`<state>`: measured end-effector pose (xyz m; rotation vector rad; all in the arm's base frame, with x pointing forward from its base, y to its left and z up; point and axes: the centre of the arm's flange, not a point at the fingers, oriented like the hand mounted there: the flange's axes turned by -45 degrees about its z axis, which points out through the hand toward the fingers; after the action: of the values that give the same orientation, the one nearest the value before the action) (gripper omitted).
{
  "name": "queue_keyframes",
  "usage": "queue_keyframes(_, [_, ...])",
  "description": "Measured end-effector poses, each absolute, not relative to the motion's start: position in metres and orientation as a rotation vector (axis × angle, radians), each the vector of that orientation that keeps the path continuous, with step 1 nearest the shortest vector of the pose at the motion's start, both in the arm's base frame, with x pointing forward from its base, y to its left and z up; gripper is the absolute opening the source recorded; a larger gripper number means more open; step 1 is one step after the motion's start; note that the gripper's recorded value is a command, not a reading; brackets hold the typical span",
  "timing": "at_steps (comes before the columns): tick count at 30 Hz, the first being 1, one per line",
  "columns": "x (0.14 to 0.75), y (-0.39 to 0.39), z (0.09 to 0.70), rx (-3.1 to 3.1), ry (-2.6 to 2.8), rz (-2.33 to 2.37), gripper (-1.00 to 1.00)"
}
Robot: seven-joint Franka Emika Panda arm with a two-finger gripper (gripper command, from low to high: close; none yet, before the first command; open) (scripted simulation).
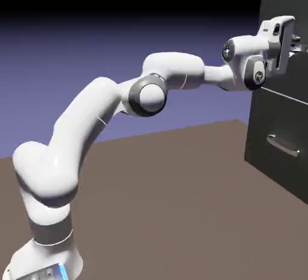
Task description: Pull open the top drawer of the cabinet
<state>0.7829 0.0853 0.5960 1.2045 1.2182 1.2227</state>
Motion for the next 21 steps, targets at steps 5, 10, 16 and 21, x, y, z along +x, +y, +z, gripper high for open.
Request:
queue_keyframes(5, [0.783,0.093,0.596,1.203,1.222,1.229,-1.0])
queue_keyframes(10, [0.78,0.092,0.591,1.205,1.216,1.212,-1.0])
queue_keyframes(16, [0.758,0.092,0.59,1.205,1.217,1.211,-1.0])
queue_keyframes(21, [0.733,0.092,0.59,1.205,1.218,1.211,-1.0])
